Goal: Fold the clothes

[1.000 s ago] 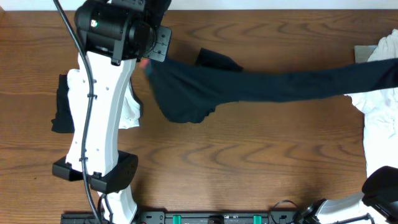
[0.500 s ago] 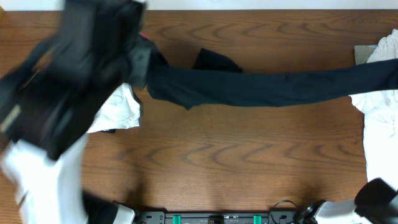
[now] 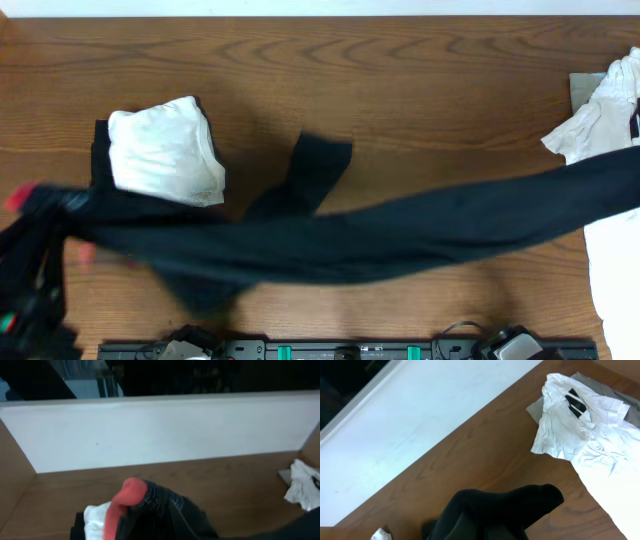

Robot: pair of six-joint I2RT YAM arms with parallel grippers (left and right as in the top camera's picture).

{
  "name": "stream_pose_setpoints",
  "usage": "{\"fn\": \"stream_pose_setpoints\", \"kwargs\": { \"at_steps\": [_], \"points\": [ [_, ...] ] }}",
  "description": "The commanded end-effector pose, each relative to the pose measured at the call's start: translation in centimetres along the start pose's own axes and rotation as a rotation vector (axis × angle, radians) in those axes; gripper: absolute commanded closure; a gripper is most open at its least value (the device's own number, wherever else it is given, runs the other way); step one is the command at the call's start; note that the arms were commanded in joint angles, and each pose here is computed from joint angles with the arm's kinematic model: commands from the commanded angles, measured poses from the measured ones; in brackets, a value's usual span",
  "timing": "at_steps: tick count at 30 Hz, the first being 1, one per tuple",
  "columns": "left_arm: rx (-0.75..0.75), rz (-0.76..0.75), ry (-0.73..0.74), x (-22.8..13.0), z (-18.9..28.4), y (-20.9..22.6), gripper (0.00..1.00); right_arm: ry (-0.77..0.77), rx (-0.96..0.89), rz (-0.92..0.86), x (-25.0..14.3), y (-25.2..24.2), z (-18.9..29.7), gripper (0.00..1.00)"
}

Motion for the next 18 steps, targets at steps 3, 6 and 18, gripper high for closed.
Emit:
{"fn": "stream_pose_setpoints", "kwargs": {
  "at_steps": [3,6,18],
  "points": [
    [0.092,0.018,-0.005,0.6,-0.7,1.2,0.94,0.018,-0.004,-0.040,0.3,-0.5,-0.5,0.99],
    [0.118,-0.006,0.065,0.7,-4.0,0.8,0.94,0.050,-0.015,-0.067,0.6,-1.3,-1.4,0.99],
    [0.149,-0.124,0.512,-4.6,-26.9,-2.6,0.94,0.325,-0.190,-0.173,1.5,-8.2,-9.9,0.99]
  ]
}}
Point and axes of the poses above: each gripper's point midway between its finger pads, its own z axis back along the fingers, its own y axis along the line the jaws close on, x = y × z, the point moved 3 cm from there along z, back along the fingers, and after that the axes turned 7 degrees about -z, right-handed, at the moved point
